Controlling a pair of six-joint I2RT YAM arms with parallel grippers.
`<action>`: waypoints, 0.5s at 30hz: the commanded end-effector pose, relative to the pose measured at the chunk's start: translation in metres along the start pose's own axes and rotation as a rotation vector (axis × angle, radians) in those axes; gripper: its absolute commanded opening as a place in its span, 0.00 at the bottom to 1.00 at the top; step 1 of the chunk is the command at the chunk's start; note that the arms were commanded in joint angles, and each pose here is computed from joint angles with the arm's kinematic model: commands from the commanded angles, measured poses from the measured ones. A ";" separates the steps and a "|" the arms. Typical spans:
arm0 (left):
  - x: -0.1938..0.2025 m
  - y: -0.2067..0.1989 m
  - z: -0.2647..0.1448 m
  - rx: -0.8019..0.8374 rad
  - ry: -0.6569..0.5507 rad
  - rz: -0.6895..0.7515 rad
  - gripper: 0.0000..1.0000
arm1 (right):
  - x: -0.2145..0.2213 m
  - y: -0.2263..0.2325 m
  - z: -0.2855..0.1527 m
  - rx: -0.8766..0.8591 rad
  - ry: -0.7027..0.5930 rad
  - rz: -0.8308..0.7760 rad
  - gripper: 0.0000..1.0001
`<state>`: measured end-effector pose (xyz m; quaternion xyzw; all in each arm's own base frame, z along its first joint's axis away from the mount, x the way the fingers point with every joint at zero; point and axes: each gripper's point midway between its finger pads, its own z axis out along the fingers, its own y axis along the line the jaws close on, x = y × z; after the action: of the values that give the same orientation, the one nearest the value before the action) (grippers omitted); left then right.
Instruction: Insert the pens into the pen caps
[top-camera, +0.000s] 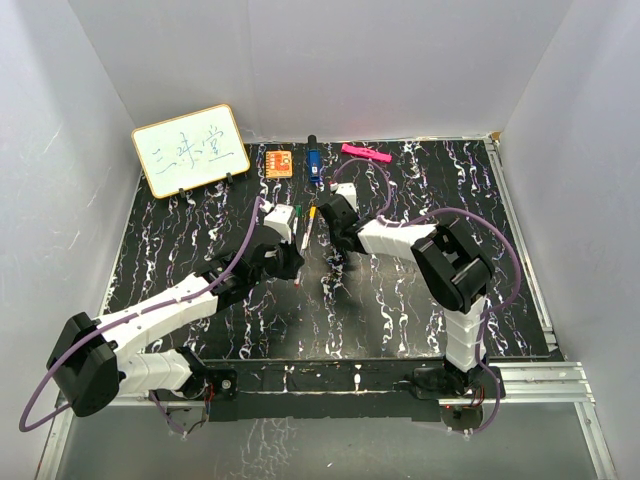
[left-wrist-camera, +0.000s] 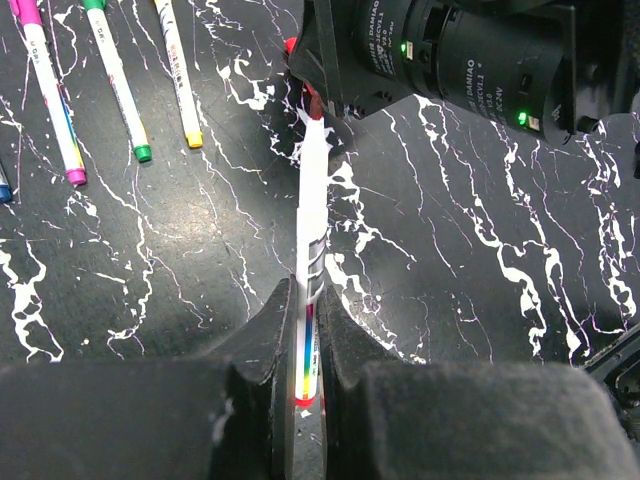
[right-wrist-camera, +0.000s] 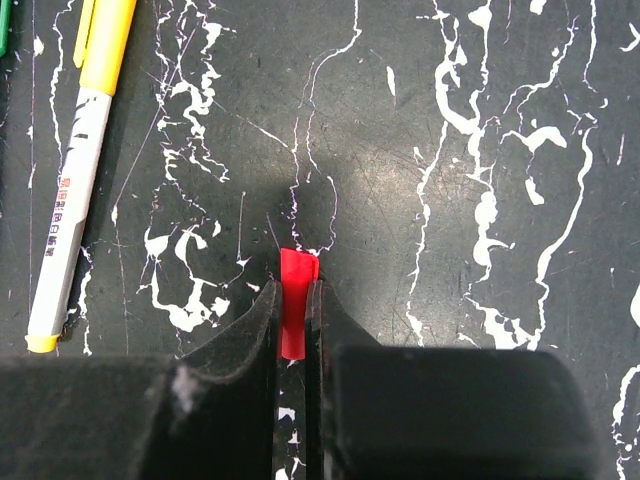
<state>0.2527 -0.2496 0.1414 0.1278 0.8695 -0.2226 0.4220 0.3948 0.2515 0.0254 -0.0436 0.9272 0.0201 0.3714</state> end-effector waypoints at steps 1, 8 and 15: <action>-0.007 -0.004 -0.002 0.028 -0.029 -0.015 0.00 | 0.027 -0.006 0.006 0.023 0.104 -0.019 0.00; -0.014 -0.018 -0.001 0.105 -0.052 -0.005 0.00 | -0.040 -0.002 -0.026 0.001 -0.078 0.021 0.00; -0.016 -0.044 0.003 0.253 -0.078 -0.014 0.00 | -0.121 -0.003 -0.101 -0.153 -0.430 0.148 0.00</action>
<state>0.2513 -0.2725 0.1551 0.1477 0.8444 -0.2840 0.4296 0.3949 0.2453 0.0751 -0.0373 0.9074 0.0419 0.4164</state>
